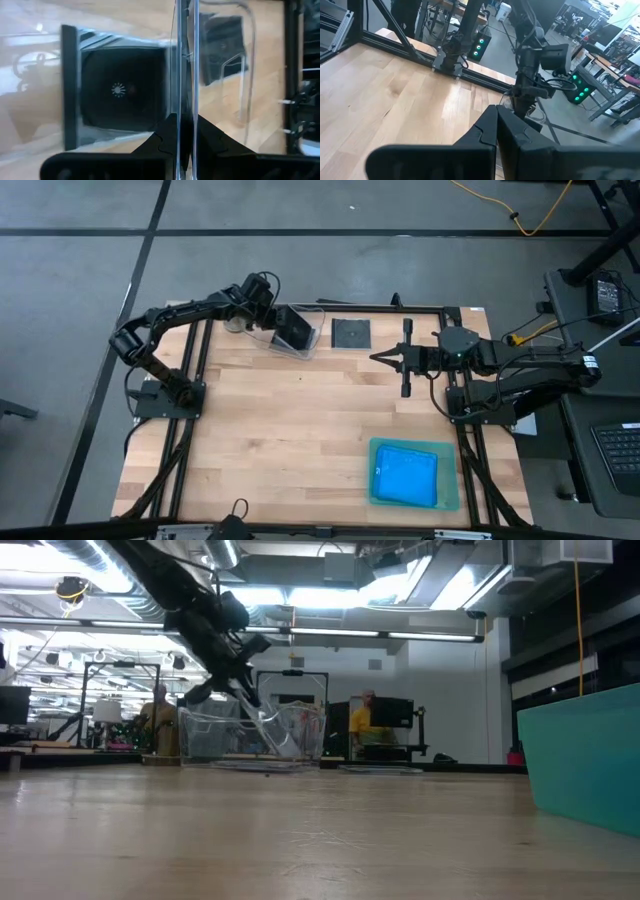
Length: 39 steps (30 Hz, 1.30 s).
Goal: Pick & place jewel cases by type
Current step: Put the bottom black cd case into the transparent bin
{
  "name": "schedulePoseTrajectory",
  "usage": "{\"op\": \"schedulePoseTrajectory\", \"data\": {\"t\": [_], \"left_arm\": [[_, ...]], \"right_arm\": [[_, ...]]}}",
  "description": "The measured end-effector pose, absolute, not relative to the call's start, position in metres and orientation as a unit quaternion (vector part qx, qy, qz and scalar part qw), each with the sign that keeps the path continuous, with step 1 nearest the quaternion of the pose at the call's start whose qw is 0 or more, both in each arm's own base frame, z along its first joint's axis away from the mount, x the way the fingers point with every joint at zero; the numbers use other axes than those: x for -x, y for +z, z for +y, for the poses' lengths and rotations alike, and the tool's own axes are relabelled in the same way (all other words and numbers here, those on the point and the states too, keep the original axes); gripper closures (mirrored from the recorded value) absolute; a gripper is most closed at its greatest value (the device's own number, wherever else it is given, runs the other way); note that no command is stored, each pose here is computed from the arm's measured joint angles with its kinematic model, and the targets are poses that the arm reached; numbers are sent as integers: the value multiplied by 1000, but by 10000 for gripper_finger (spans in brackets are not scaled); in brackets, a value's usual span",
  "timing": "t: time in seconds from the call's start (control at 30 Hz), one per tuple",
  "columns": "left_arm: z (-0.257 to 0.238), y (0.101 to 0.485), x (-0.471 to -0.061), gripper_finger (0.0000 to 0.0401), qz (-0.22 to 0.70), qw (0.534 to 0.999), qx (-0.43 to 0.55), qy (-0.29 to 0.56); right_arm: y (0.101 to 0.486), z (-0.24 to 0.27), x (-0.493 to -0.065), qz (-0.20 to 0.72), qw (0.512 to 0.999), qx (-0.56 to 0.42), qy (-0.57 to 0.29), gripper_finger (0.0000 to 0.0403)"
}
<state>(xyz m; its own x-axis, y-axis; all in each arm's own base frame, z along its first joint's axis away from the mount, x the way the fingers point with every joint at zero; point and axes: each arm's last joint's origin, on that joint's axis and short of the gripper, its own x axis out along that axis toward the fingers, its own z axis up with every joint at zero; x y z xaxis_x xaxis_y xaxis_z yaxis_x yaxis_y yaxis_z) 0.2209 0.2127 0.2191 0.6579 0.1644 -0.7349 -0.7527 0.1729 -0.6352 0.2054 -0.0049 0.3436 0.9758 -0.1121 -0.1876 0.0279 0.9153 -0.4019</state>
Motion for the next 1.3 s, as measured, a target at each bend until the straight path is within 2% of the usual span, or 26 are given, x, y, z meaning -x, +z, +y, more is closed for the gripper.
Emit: {"op": "schedulePoseTrajectory", "data": {"t": [0.33,0.73,0.9,1.3], "left_arm": [[207,211,-227,377,255,718,565,317],[207,210,-226,345,261,723,551,323],[206,210,-227,317,268,732,538,320],[202,206,-224,223,300,724,531,322]], "right_arm": [[343,-5,-205,105,973,204,-36,395],[343,-5,-205,107,973,203,-35,395],[342,-5,-205,111,972,203,-34,395],[340,-5,-205,121,971,203,-32,395]]}}
